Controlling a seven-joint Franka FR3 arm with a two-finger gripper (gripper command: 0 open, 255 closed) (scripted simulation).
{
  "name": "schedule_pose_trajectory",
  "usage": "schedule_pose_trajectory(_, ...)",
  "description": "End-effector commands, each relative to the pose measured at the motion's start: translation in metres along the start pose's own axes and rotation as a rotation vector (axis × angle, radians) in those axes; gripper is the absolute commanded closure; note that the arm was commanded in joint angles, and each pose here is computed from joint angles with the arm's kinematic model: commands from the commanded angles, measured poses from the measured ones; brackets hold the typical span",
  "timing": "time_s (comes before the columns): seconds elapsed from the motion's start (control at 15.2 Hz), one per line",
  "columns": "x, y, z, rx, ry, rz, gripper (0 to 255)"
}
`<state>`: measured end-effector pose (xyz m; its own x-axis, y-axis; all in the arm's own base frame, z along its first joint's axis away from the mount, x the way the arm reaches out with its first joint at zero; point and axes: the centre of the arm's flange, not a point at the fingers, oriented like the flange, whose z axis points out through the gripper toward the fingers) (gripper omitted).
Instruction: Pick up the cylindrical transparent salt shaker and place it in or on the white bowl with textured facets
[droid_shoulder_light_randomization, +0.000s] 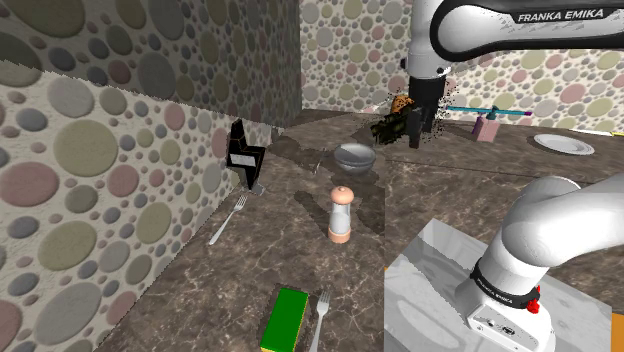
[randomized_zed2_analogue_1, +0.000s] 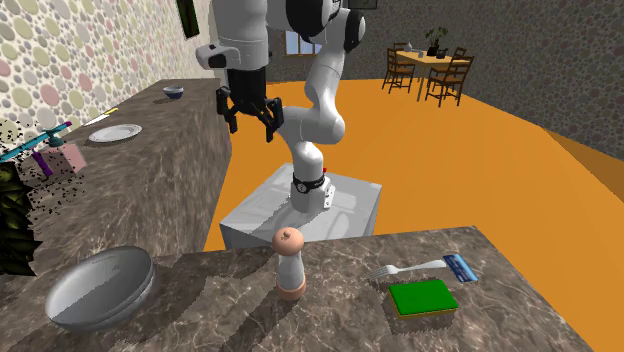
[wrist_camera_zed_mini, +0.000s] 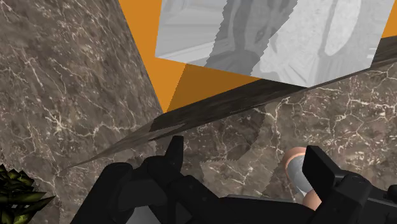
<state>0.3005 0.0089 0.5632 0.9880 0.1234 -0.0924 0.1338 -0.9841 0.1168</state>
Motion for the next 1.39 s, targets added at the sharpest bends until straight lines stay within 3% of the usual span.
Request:
schedule_pose_trajectory(0.0,0.000,0.000,0.000,0.000,0.000,0.000,0)
schedule_pose_trajectory(1.32,0.149,-0.145,0.104,0.057,0.128,0.155,0)
